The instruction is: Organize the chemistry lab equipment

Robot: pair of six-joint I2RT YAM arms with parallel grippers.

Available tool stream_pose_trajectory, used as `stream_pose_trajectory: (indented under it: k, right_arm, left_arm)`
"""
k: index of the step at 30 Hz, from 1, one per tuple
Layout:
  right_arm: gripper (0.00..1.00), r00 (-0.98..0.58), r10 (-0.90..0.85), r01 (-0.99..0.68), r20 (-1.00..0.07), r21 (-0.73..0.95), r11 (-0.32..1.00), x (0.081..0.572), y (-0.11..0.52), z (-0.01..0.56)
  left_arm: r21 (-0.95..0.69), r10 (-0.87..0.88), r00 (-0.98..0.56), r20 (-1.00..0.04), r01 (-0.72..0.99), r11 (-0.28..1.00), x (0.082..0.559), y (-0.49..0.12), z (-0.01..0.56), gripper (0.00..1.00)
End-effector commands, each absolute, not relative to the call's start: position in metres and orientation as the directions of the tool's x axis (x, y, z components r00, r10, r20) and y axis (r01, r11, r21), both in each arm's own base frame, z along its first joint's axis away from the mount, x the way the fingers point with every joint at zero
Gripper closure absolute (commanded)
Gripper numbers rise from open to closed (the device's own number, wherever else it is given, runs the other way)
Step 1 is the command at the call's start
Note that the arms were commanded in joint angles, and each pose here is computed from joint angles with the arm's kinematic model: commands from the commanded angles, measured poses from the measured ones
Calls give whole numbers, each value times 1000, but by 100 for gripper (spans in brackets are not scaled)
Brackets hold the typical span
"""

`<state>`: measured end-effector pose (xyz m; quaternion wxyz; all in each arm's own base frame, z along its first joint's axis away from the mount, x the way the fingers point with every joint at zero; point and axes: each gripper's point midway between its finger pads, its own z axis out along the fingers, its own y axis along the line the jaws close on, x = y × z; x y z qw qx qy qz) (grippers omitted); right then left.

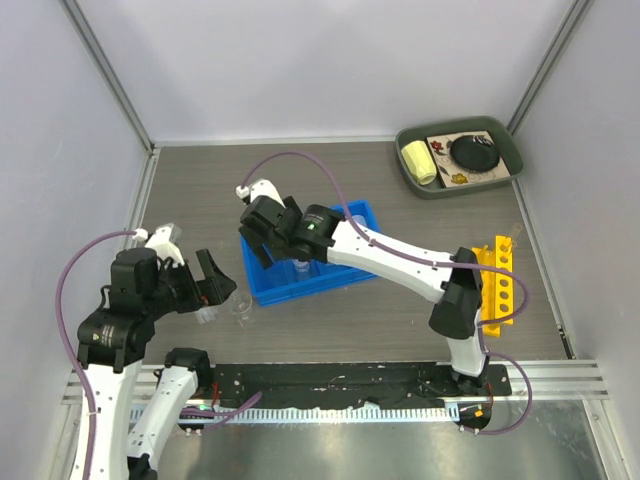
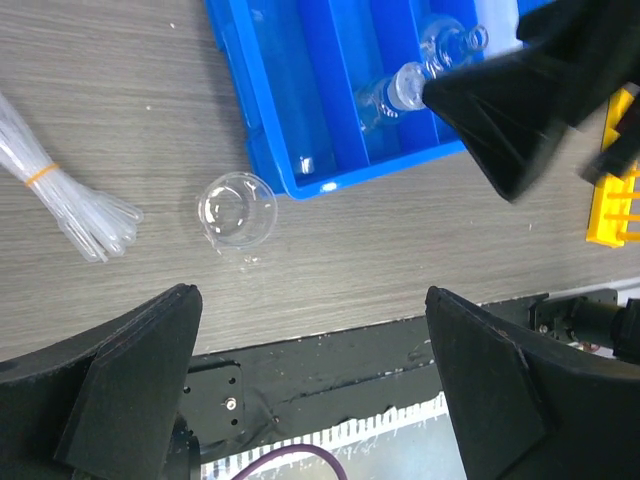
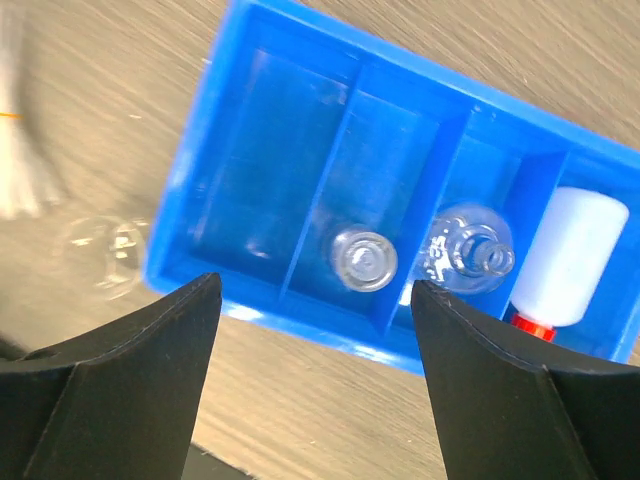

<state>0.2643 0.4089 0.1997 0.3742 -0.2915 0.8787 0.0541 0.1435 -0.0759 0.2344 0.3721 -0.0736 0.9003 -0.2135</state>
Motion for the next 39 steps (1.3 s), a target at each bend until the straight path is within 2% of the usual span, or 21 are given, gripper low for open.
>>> stream_pose_trajectory:
  k: [1, 10, 16, 23, 29, 34, 39]
  right_arm:
    - [18, -516, -418, -634, -748, 5, 773, 231, 425, 257]
    - [19, -566, -438, -730, -699, 176, 661, 155, 463, 239]
    - [20, -578, -472, -753, -666, 212, 623, 113, 480, 215]
    - [32, -612, -468, -743, -638, 260, 617, 91, 494, 176]
    - [32, -569, -470, -701, -675, 99, 707, 115, 472, 159]
    - [32, -508, -444, -595, -739, -72, 801, 147, 420, 187]
    - [31, -482, -376, -500, -791, -104, 860, 171, 370, 216]
  left_arm:
    - [-420, -324, -645, -692, -6, 907, 153, -66, 259, 0]
    - [-380, -348, -620, -703, -86, 921, 173, -52, 265, 0]
    - [-321, -338, -617, -711, -144, 936, 196, -41, 268, 0]
    - [-263, -328, -608, -723, -197, 944, 217, -29, 271, 0]
    - [-245, -313, -665, -678, -197, 949, 229, -32, 253, 0]
    - [-225, -322, -744, -585, -233, 946, 229, -35, 216, 3]
    - [-234, -377, -780, -499, -297, 926, 223, -39, 180, 10]
